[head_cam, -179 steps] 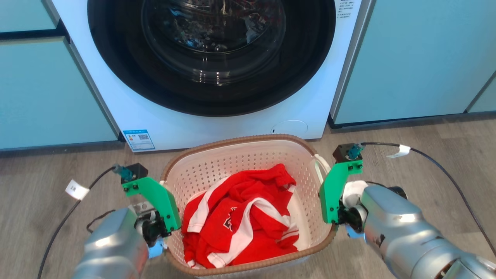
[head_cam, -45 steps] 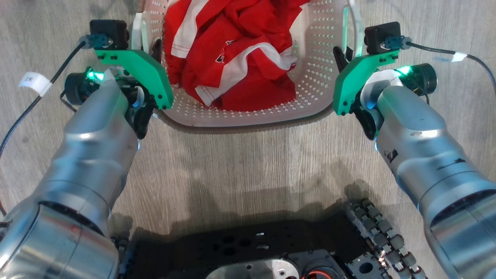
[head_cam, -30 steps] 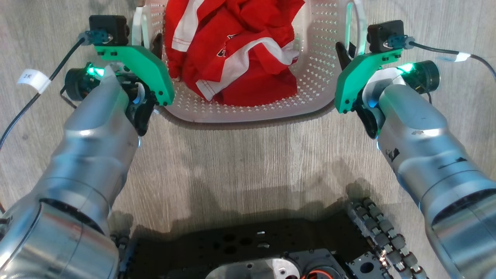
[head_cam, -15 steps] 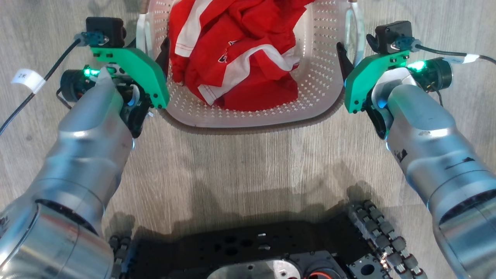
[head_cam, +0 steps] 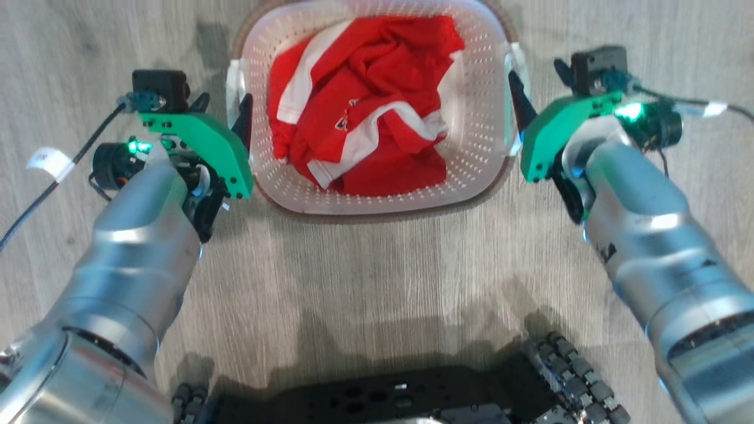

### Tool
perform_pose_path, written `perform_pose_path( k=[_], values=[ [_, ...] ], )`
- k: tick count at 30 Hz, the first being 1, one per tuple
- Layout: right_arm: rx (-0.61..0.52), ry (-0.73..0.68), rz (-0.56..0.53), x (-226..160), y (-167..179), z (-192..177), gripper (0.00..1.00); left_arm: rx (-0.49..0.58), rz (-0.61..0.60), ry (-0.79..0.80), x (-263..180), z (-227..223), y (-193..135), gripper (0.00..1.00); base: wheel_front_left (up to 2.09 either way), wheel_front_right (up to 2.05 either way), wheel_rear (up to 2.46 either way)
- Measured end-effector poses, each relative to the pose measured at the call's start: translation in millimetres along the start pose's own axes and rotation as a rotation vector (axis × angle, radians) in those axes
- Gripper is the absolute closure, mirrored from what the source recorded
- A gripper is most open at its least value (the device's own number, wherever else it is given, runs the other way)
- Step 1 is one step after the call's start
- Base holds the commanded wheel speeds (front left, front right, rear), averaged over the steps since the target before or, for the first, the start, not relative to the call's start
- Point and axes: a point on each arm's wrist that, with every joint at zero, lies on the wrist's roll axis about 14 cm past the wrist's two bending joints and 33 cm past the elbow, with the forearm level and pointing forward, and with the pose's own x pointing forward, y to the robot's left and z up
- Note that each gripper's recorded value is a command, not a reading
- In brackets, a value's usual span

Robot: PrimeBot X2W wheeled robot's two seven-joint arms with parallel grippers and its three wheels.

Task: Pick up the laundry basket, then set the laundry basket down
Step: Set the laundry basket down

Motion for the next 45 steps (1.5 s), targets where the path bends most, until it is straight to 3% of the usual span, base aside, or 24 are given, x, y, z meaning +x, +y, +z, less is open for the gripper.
perform_pose_path(
  k=[11,35,45],
  values=[
    [-0.006,-0.162,-0.038,-50,0,45,0.0,0.062,-0.003,-0.198,-44,67,-23,0.0,0.0,0.0,0.0],
    [-0.017,-0.554,-0.104,-171,8,139,0.0,0.209,0.032,-0.643,-184,141,-66,0.0,0.0,0.0,0.0],
    [-0.029,-0.676,-0.11,-215,17,158,0.0,0.24,0.048,-0.834,-248,159,-84,0.0,0.0,0.0,0.0]
  ],
)
